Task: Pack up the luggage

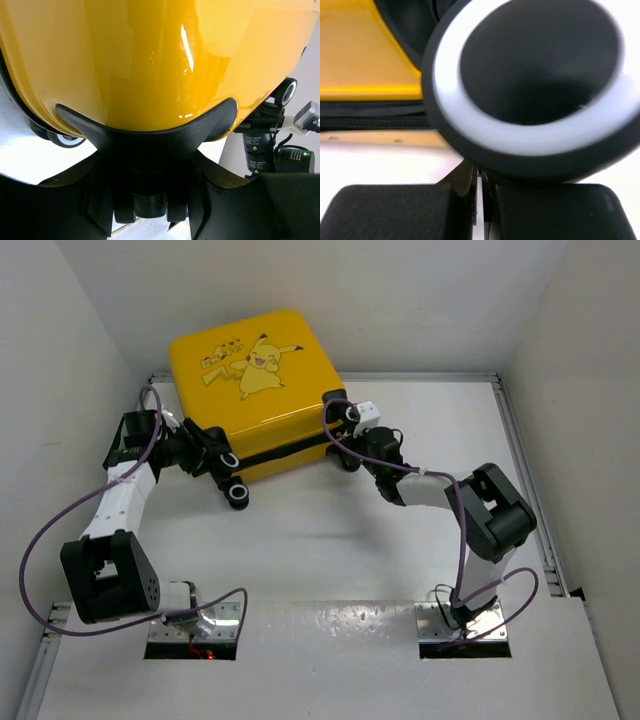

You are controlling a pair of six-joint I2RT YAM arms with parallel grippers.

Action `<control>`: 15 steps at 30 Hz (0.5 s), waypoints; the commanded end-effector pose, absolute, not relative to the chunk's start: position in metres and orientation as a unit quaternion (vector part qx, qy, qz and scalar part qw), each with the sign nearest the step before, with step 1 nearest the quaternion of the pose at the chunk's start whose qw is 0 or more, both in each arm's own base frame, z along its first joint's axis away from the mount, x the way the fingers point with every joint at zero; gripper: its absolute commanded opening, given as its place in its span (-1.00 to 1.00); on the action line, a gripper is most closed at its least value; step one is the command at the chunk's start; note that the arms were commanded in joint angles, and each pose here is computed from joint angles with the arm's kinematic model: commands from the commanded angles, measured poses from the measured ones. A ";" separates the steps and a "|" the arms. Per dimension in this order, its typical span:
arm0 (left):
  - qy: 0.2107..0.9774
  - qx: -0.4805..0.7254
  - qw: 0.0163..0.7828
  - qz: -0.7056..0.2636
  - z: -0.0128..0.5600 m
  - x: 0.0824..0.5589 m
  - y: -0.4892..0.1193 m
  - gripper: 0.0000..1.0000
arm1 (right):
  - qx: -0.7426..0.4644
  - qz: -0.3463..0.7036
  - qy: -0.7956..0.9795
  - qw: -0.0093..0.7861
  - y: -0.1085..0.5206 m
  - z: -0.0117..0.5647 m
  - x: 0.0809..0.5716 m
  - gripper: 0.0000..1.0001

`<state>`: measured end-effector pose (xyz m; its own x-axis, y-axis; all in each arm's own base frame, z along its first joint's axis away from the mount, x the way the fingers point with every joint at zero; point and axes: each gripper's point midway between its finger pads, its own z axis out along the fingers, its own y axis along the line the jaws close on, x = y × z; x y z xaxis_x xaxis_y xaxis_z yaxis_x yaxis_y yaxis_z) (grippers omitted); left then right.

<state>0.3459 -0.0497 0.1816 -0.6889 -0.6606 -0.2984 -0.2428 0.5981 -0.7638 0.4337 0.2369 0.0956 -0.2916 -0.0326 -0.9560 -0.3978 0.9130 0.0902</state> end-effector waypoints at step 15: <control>0.826 -0.374 0.369 -0.205 0.179 0.401 0.093 -1.00 | 0.002 0.070 0.796 0.602 0.113 0.104 0.479 -1.00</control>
<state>0.3580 -0.0178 0.1841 -0.7128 -0.6578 -0.2433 -0.2804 0.5853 -0.7608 0.4400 0.2303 0.0973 -0.3206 0.0206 -0.9470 -0.4405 0.8818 0.1683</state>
